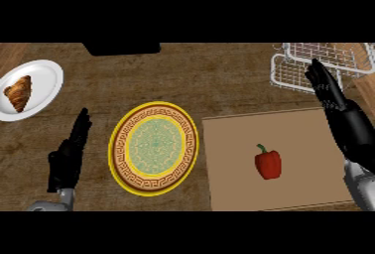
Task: Pick the bell pepper from the tray and place it in the tiered basket
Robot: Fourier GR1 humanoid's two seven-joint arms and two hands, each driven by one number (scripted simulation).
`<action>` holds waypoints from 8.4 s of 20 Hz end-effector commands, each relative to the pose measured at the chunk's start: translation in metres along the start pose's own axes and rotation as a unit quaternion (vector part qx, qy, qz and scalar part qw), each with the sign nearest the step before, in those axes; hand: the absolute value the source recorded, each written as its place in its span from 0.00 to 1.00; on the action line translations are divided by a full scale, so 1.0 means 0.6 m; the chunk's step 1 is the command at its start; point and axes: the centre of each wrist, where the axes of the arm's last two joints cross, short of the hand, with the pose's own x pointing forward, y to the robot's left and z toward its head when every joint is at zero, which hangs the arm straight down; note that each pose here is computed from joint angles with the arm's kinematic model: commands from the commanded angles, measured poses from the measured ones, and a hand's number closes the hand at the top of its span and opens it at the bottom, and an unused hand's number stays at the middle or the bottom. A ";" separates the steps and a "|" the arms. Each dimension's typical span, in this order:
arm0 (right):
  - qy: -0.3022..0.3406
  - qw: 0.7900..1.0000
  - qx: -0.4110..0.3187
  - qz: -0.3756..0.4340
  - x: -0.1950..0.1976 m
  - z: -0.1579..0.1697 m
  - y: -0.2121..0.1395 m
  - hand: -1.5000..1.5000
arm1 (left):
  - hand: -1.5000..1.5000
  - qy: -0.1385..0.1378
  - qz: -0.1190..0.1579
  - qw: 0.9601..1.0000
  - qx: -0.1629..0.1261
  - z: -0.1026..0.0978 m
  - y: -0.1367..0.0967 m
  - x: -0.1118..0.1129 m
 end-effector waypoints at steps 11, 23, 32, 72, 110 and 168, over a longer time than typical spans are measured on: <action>0.177 0.823 -0.538 0.046 -0.047 0.148 -0.105 0.00 | 0.50 0.111 0.040 0.993 0.024 0.058 -0.027 -0.070; 0.346 0.882 -0.298 0.118 0.083 0.298 -0.006 0.00 | 0.50 0.098 0.035 0.995 -0.004 0.066 -0.029 -0.057; 0.460 0.813 -0.200 0.297 0.160 0.276 -0.005 0.00 | 0.50 0.081 0.035 0.996 -0.020 0.031 -0.037 -0.033; 0.645 0.665 -0.056 0.373 0.043 0.031 0.222 0.00 | 0.50 0.102 0.037 0.994 -0.018 0.046 -0.049 -0.051; 0.610 0.668 0.011 0.425 -0.089 0.070 0.217 1.00 | 0.50 0.093 0.036 0.995 -0.022 0.056 -0.069 -0.031; 0.229 0.907 -0.066 0.347 0.035 -0.154 -0.399 1.00 | 0.50 0.090 0.038 0.995 -0.031 0.030 -0.056 -0.050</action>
